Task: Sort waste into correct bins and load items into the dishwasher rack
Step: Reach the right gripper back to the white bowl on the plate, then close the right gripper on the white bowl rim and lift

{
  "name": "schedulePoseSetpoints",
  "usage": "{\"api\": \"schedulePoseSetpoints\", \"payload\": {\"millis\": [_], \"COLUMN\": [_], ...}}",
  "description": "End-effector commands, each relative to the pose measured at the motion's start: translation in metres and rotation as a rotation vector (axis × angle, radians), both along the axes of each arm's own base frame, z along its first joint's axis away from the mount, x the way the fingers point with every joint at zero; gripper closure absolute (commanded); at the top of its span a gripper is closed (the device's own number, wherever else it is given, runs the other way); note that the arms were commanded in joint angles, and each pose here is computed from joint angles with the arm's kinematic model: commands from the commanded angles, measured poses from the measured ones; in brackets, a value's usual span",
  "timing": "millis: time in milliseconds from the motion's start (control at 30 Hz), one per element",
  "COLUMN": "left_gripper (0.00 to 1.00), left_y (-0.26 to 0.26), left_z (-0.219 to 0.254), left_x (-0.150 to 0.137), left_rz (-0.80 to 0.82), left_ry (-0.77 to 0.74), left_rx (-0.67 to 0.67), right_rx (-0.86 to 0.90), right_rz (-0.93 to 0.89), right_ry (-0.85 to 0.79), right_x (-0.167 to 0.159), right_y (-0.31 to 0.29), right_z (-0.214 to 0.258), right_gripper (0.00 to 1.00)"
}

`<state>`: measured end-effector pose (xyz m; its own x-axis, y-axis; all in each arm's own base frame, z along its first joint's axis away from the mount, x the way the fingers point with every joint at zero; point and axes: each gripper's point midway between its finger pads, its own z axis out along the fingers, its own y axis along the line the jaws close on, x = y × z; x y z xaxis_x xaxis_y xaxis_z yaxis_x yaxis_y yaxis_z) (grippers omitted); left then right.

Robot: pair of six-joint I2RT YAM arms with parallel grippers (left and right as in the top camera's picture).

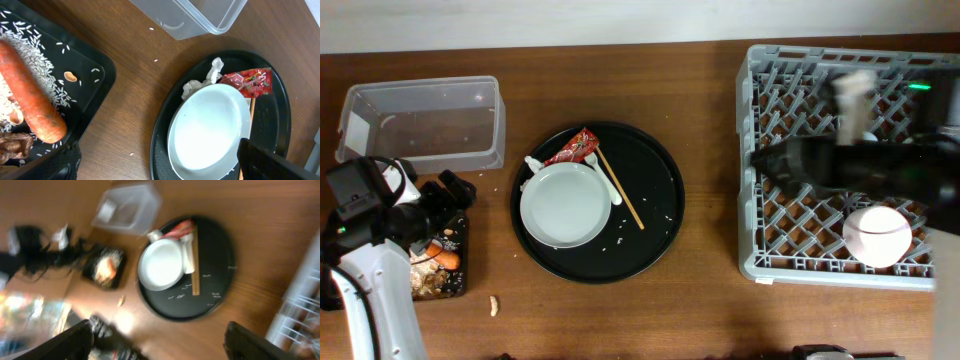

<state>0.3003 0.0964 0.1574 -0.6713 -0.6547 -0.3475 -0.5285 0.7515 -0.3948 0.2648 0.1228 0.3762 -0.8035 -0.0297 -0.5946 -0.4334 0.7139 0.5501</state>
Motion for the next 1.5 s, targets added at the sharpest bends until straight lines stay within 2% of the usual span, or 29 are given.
{"api": "schedulePoseSetpoints", "payload": {"millis": [0,133,300,433,667,1000,1133,1467], "left_gripper": [0.01,0.01,0.01,0.01,0.01,0.01,0.01,0.01], "left_y": [0.002,0.002,0.002,0.002,0.002,0.002,0.002,0.002], "left_z": [0.006,0.006,0.006,0.006,0.006,0.006,0.006,0.006], "left_x": [0.003,0.003,0.003,0.003,0.003,0.003,0.003,0.003], "left_rz": [-0.011,-0.011,-0.011,-0.011,-0.011,-0.011,-0.011,-0.011], "left_ry": [-0.019,-0.019,-0.019,-0.019,-0.019,-0.019,-0.019,-0.019], "left_rx": [0.011,0.011,0.011,0.011,0.011,0.011,0.010,0.010], "right_rx": [-0.154,-0.313,-0.431,-0.484,-0.472,-0.499,-0.512,-0.563], "right_rz": [-0.046,-0.076,-0.001,0.068,0.117,0.125,0.111,0.129], "right_ry": [0.060,0.087,0.103,0.166,0.126,0.120,0.166,0.194], "right_x": [0.022,0.051,0.087,0.105,0.130,0.138,0.134,0.122], "right_y": [0.030,0.069,0.130,0.173,0.224,0.240,0.238,0.238], "right_z": [-0.029,-0.071,-0.140,-0.215,-0.284,-0.330,-0.346,-0.366], "right_gripper": [0.16,0.15,0.16,0.25,0.47,0.50,0.58,0.60]}}
